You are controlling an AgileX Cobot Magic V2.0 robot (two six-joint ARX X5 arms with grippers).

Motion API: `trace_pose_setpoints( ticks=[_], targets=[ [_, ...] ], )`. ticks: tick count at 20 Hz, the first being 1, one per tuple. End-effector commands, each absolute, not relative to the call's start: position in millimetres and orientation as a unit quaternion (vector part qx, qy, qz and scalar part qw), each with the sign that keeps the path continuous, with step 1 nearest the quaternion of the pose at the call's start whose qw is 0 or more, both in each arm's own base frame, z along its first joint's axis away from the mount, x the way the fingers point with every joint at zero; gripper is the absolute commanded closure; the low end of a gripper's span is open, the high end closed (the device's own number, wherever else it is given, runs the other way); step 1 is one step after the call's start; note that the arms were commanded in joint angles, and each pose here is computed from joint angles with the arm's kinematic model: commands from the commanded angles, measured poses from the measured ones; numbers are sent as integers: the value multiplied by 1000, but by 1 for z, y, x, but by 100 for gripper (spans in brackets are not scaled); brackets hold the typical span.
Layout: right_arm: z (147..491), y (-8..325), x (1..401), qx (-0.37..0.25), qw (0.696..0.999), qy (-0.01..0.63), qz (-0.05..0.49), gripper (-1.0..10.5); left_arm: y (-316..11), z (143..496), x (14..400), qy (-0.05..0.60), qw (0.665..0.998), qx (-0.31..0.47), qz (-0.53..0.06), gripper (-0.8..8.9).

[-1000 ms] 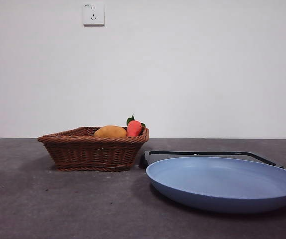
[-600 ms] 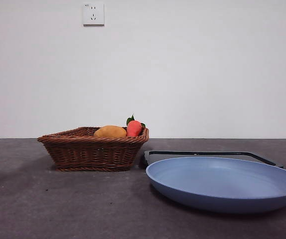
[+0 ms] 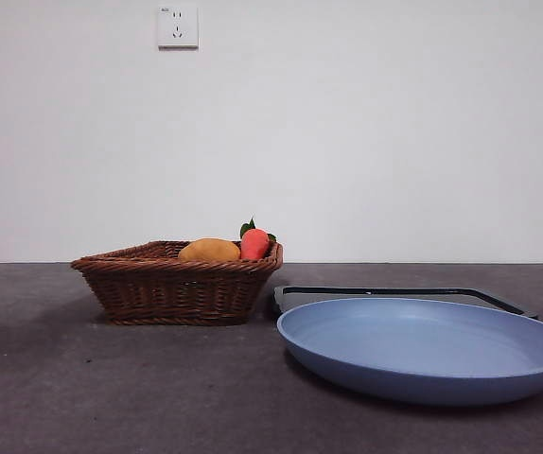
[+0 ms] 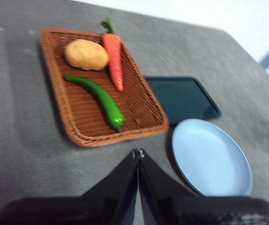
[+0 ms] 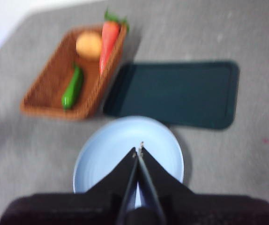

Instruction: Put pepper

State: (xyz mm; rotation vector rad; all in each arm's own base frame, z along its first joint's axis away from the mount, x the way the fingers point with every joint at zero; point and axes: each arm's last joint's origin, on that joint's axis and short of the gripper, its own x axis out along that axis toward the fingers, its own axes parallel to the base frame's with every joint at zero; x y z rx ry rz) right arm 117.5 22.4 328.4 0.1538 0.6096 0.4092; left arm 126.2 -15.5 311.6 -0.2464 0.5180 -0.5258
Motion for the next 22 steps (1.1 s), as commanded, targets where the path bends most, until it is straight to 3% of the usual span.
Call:
trace_pose_setpoints(
  ticks=[1,8,11,12,17,22],
  targets=[
    [338,25,116,22,922,315,225,941,-20,326,124,249,922,-77,-286,807],
    [341,27,111,1,909,341,240,906,-26,329,118,270,914,-54,-297,779],
    [341,27,112,5,908,346,237,656,-26,329,118,272,914,-61,-294,454],
    [340,27,113,10,906,352,234,618,-26,329,118,273,914,-61,-295,423],
    [329,30,133,16,886,401,230,623,-26,329,118,276,913,-71,-293,424],
    [301,38,185,24,853,470,223,623,-27,329,118,276,913,-71,-293,424]
  ],
)
